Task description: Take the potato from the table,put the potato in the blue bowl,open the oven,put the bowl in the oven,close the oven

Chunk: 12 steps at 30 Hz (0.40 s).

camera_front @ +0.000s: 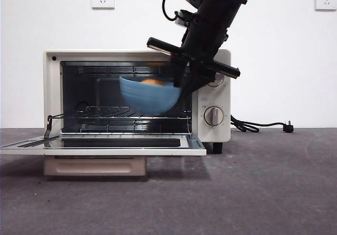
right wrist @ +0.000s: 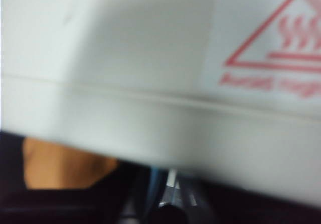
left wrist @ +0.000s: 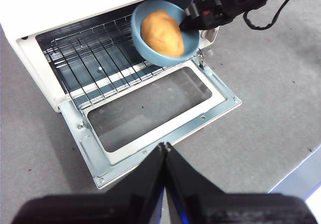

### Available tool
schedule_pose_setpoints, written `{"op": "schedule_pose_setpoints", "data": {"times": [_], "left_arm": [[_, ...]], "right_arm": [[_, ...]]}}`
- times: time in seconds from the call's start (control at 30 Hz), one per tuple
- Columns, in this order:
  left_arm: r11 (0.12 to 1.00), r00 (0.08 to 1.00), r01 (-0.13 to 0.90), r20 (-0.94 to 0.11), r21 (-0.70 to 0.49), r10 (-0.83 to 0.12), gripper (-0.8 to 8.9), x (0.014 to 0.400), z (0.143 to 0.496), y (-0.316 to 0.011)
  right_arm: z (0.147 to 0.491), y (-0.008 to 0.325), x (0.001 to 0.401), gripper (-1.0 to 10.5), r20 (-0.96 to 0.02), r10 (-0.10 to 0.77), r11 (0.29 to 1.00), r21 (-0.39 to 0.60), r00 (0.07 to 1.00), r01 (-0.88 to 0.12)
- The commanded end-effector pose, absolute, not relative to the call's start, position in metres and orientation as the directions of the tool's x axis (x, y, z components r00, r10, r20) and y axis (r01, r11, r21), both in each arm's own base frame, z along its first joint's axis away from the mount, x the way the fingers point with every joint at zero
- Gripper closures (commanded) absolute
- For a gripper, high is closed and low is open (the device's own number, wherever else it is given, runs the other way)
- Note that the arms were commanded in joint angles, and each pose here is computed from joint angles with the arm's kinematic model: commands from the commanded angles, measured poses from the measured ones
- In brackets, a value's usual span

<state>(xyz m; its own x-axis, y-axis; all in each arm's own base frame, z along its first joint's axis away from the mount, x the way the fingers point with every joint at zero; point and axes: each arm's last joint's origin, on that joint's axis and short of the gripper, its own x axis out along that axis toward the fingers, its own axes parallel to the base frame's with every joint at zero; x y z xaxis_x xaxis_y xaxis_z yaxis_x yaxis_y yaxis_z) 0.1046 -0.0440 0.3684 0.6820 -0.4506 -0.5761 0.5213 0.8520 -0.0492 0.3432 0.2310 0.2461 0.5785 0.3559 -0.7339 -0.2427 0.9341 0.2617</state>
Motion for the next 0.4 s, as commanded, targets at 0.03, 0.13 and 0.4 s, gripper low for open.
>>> {"op": "schedule_pose_setpoints", "data": {"times": [0.03, 0.13, 0.4], "left_arm": [[0.845, 0.68, 0.534, -0.577, -0.033, -0.452, 8.21, 0.104, 0.368, -0.044], [0.844, 0.681, 0.536, -0.577, -0.029, -0.452, 8.21, 0.104, 0.368, -0.044], [0.844, 0.681, 0.535, -0.577, -0.028, -0.451, 8.21, 0.104, 0.368, -0.044]], "right_arm": [[0.239, 0.234, 0.345, 7.5, -0.741, 0.35, 0.937, 0.263, 0.574, -0.231], [0.24, 0.233, 0.345, 7.5, -0.74, 0.351, 0.936, 0.265, 0.574, -0.231], [0.26, 0.228, 0.337, 7.5, -0.717, 0.365, 0.931, 0.273, 0.594, -0.243]]}}
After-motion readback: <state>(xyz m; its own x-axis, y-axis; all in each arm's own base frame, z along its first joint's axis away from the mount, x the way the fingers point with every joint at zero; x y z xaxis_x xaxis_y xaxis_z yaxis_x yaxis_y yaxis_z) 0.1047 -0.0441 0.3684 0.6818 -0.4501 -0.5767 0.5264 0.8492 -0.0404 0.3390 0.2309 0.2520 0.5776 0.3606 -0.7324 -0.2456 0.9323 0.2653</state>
